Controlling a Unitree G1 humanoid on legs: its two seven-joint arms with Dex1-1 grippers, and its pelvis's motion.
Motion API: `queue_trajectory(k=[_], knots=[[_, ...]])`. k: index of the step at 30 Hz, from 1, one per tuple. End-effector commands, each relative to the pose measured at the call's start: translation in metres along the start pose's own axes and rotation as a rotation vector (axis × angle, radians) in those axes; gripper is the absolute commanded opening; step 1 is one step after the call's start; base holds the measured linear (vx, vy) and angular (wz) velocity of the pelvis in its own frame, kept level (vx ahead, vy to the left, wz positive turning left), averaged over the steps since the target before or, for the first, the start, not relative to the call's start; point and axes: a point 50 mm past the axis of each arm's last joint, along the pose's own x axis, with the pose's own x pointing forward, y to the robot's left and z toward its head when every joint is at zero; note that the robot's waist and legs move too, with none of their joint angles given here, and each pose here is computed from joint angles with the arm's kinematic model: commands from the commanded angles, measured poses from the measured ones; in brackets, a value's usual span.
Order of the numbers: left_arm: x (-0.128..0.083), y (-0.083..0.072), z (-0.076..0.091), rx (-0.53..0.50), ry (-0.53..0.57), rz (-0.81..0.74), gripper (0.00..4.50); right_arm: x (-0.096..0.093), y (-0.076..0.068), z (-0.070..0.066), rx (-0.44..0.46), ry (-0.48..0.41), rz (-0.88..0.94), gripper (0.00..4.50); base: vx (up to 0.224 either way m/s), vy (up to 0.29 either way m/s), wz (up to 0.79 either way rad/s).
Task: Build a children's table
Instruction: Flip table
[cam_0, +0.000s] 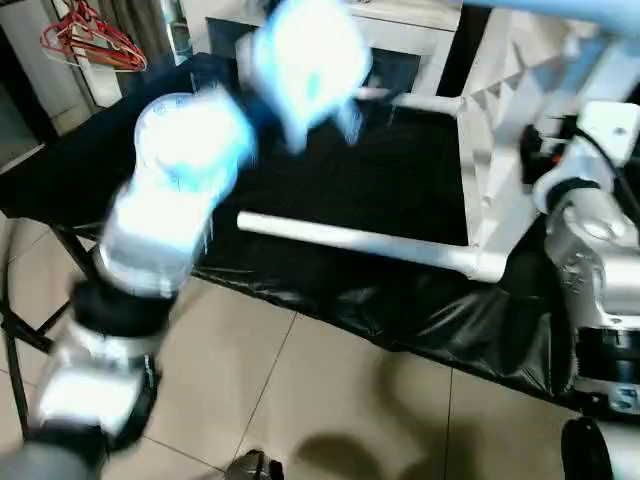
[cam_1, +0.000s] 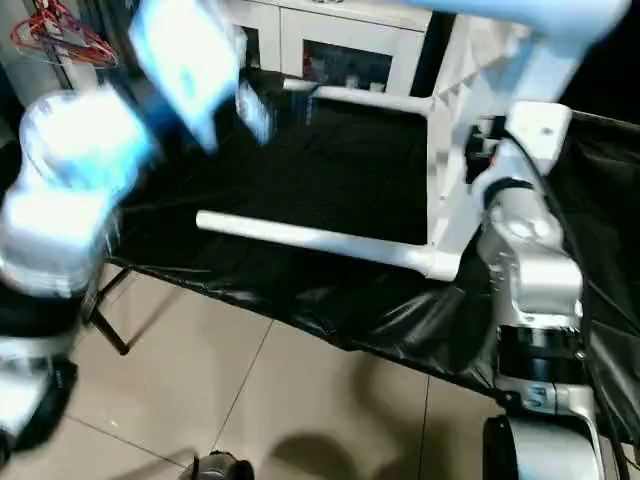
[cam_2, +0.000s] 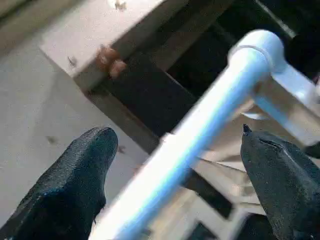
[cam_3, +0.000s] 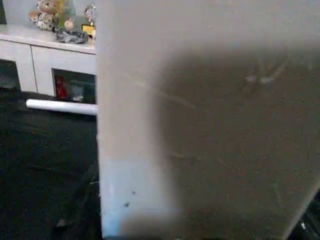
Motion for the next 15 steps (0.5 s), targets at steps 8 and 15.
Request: queue_trajectory(k=[8, 15], knots=[[0.008, 0.003, -0.037, 0.234, 0.127, 0.018, 4.50, 0.005, 0.018, -0.009, -0.032, 0.020, 0.038, 2.99, 0.000, 0.000, 0.00], [0.009, 0.017, -0.063, 0.334, 0.212, 0.074, 4.50, 0.006, 0.021, -0.028, -0.035, 0.055, 0.060, 3.11, 0.000, 0.000, 0.00]])
